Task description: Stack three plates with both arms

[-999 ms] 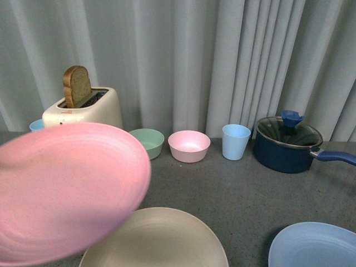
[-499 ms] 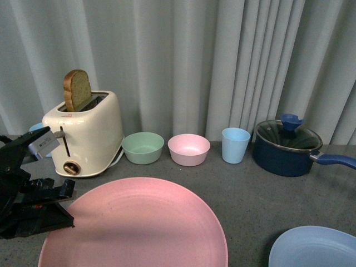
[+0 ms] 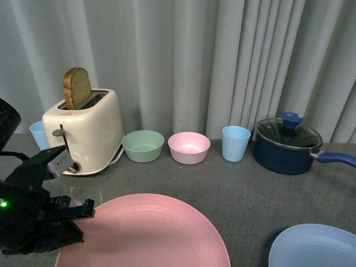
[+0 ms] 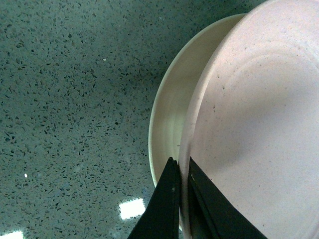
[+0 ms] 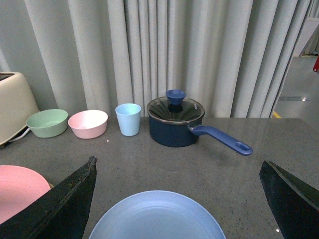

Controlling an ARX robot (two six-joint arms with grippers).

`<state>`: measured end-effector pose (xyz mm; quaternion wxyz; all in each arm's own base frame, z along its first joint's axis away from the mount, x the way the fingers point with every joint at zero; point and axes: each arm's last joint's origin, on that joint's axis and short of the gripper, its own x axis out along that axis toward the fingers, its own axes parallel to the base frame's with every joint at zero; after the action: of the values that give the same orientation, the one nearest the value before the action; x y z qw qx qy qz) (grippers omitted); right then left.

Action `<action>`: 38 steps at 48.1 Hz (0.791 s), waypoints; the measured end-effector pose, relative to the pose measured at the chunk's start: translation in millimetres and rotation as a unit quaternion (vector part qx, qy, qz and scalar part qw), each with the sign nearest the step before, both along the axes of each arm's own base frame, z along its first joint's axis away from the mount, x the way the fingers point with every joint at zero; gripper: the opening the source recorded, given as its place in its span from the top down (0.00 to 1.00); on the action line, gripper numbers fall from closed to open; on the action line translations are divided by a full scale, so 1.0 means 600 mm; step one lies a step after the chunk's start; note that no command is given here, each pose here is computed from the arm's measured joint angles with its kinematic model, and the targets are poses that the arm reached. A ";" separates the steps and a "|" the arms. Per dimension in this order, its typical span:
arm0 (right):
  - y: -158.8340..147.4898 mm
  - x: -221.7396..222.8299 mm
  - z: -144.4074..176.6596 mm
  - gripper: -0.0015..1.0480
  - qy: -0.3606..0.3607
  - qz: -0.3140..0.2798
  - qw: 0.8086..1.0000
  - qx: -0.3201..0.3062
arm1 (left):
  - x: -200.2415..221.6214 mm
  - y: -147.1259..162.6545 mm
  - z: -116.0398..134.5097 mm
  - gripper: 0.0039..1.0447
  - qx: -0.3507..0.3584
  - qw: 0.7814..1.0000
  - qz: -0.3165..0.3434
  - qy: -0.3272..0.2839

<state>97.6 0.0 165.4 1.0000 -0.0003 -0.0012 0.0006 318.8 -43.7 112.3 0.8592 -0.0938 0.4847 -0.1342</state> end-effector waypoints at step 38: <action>0.000 0.000 0.000 0.07 0.000 0.000 1.000 0.000 | 0.024 0.011 0.000 0.64 -0.012 1.000 0.025 -0.012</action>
<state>97.6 0.0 165.4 1.0000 -0.0003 -0.0012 0.0008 333.1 -37.0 112.0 0.8667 -0.1142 0.4707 -0.1194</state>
